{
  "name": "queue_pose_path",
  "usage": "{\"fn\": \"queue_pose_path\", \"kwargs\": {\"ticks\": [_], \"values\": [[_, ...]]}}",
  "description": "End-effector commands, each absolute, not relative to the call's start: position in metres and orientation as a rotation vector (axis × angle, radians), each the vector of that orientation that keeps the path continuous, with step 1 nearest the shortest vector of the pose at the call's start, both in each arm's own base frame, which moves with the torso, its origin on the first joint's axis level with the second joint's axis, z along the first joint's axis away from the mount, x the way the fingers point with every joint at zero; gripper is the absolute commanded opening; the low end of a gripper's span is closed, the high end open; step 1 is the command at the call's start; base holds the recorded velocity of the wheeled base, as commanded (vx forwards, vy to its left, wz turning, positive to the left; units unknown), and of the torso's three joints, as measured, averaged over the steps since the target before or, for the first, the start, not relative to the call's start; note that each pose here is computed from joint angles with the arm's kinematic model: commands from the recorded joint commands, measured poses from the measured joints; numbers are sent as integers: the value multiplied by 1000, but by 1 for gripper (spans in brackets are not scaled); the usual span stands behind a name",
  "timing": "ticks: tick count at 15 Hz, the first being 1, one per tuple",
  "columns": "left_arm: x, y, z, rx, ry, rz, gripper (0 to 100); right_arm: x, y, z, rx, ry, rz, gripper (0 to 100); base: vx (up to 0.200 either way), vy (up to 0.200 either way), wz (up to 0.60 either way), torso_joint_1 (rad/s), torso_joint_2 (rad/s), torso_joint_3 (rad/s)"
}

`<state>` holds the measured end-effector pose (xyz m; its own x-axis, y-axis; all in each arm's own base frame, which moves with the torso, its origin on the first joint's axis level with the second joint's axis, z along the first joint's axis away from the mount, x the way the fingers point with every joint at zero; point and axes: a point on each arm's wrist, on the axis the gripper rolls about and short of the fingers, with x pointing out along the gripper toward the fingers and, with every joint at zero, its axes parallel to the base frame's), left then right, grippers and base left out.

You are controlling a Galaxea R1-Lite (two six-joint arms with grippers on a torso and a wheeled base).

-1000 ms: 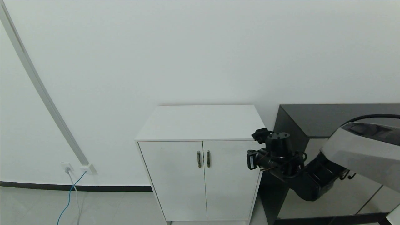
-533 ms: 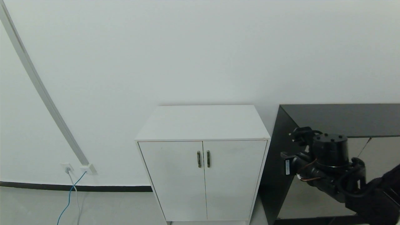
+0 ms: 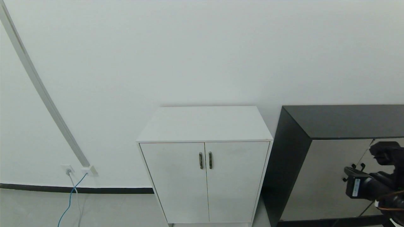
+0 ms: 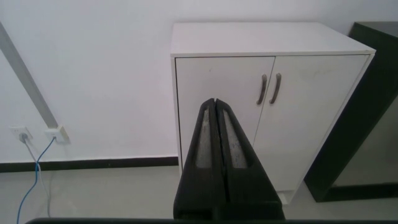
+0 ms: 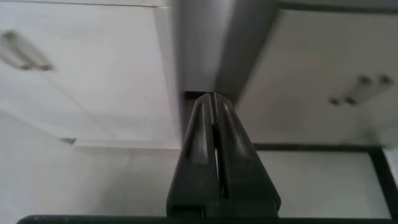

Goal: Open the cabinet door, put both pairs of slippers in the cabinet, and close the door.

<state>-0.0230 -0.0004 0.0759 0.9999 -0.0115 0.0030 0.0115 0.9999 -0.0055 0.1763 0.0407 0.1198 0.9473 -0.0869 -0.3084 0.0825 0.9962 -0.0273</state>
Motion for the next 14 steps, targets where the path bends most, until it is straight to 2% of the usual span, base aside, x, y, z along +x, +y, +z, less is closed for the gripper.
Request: {"fn": "queue_pose_path", "kwargs": {"ticks": [1, 7, 14], "values": [[-23, 0, 76, -6, -2, -9, 0, 147, 24, 124, 8, 263, -139, 0, 0, 0, 0, 0, 0, 0], [-23, 0, 76, -6, -2, -11, 0, 88, 9, 121, 9, 267, -153, 0, 0, 0, 0, 0, 0, 0], [-23, 0, 76, -6, -2, -11, 0, 32, 3, 109, 31, 275, 61, 0, 0, 0, 0, 0, 0, 0]]}}
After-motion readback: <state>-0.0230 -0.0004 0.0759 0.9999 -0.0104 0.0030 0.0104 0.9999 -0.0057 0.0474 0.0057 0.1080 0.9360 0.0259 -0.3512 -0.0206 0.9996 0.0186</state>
